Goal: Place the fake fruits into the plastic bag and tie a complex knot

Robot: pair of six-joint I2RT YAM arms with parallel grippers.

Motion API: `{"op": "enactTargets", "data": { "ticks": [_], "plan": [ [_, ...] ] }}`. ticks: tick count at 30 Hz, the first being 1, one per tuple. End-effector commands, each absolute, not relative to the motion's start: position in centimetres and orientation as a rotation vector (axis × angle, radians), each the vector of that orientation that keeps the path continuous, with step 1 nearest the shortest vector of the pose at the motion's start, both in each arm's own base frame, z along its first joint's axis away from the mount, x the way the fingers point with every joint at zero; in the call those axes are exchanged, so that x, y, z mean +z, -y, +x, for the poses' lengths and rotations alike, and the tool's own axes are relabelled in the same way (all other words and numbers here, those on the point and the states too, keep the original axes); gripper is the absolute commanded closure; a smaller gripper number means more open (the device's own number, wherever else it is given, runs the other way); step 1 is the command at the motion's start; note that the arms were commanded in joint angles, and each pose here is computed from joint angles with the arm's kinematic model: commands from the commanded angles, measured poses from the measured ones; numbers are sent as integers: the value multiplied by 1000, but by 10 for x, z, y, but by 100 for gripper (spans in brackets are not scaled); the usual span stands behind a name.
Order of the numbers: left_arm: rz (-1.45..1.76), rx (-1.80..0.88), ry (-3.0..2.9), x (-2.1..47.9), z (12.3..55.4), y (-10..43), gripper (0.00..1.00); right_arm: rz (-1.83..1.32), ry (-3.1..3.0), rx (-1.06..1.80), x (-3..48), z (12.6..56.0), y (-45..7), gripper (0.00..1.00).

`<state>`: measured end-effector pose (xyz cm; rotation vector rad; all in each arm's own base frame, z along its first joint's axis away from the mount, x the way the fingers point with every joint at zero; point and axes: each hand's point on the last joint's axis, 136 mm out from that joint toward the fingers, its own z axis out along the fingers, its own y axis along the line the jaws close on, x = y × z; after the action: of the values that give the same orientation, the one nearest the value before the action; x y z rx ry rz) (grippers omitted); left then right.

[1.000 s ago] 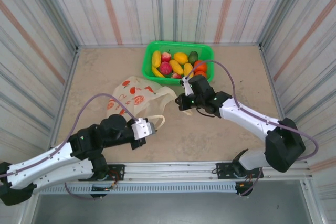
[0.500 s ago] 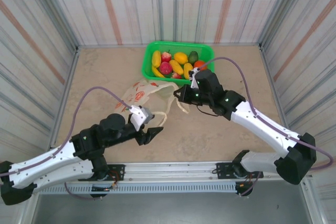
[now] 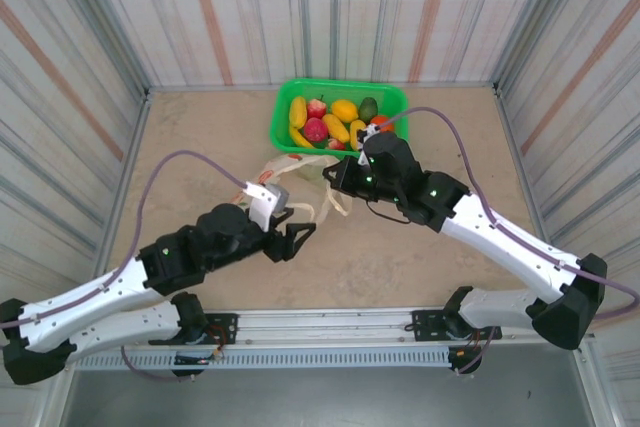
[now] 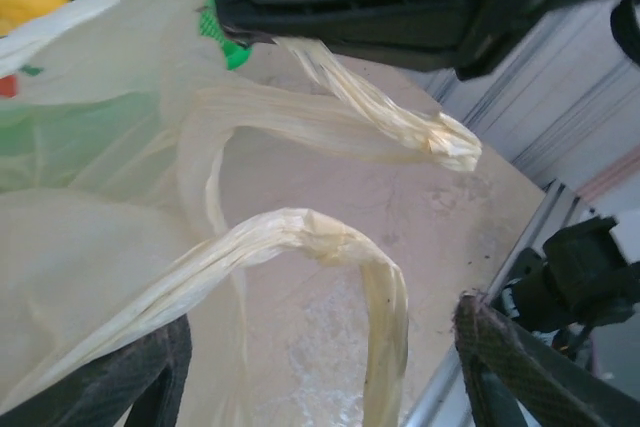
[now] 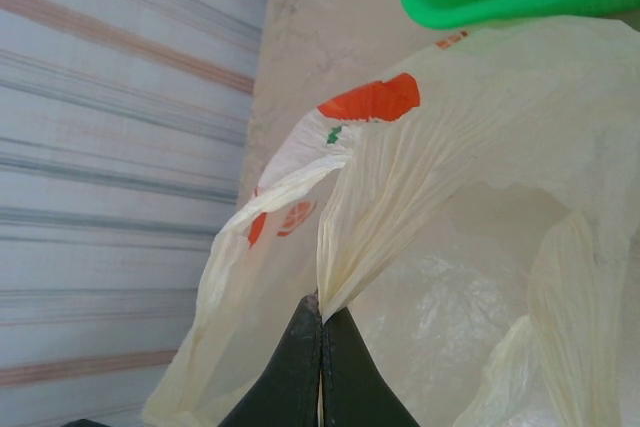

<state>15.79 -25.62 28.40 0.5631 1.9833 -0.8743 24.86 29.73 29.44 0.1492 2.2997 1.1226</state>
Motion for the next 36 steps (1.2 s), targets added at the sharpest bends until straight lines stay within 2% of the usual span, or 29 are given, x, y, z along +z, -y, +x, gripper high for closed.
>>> {"op": "enactTargets", "data": {
  "ticks": [1,9,16,22,25,29,34,36],
  "plan": [
    [444,-890,-2175,281,152,238,32,142,-2303,1055,302,248,-293,100],
    [206,-1092,-2414,265,141,240,32,128,-2276,1069,307,246,-301,100],
    [184,-1338,-2369,289,139,257,38,96,-2262,1055,311,242,-303,100],
    [161,-1448,-2354,304,141,261,26,72,-2261,1033,311,239,-302,100],
    [174,-1525,-2327,313,142,269,25,56,-2253,1021,313,238,-302,100],
    [198,-1604,-2313,321,140,279,28,48,-2248,982,315,238,-298,100],
    [276,-1704,-2277,333,134,289,38,60,-2235,944,315,240,-291,100],
    [299,-1713,-2280,332,132,292,38,68,-2227,937,317,242,-288,100]
  ]
}}
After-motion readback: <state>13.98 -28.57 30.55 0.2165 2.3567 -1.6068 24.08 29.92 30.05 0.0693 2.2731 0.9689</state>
